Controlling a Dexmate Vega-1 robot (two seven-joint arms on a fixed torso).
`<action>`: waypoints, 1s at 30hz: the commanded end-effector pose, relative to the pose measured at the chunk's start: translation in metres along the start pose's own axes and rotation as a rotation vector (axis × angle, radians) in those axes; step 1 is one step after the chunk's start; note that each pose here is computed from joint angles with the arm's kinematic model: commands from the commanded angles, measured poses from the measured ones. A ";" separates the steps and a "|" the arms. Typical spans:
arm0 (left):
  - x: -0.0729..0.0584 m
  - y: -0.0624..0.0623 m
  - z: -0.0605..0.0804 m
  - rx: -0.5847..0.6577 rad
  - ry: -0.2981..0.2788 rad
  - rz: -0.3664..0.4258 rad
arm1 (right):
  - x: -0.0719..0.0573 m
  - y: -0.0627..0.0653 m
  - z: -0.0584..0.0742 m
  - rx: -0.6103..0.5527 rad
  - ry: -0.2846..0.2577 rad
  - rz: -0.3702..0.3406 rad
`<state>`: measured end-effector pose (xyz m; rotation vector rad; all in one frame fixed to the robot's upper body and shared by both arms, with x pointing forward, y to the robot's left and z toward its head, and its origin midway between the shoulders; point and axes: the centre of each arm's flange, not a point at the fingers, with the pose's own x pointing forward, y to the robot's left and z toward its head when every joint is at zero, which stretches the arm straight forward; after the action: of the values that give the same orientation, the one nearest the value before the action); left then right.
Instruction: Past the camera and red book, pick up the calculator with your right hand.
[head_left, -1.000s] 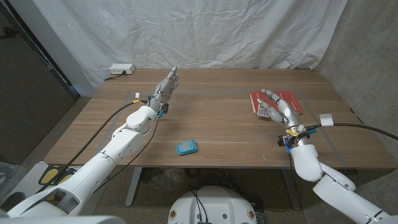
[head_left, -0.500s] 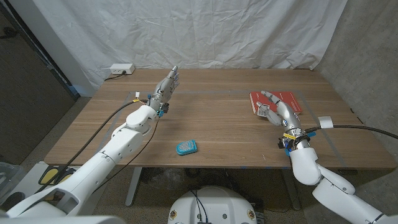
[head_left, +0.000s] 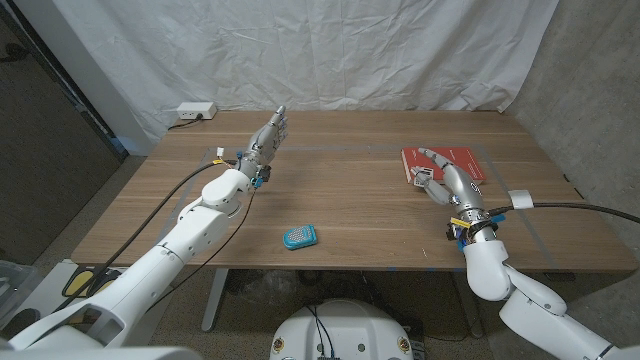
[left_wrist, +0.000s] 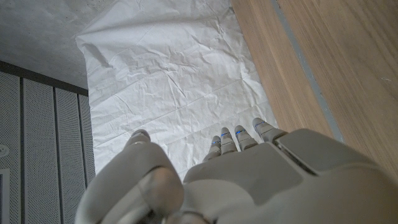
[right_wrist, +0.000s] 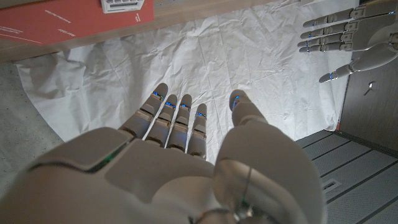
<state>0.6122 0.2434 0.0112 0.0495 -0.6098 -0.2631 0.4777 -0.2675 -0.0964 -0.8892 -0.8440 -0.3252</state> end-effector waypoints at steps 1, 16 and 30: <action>0.000 0.000 0.003 0.003 -0.006 0.000 | -0.001 0.002 0.004 -0.092 0.012 -0.006; -0.005 0.003 0.003 -0.006 -0.003 0.010 | -0.003 0.005 0.004 -0.235 0.078 0.000; -0.005 0.003 0.006 0.002 -0.002 0.009 | -0.001 0.004 0.003 -0.299 0.087 0.033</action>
<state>0.6079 0.2463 0.0114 0.0427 -0.6116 -0.2572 0.4774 -0.2623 -0.0990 -1.1013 -0.7399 -0.4484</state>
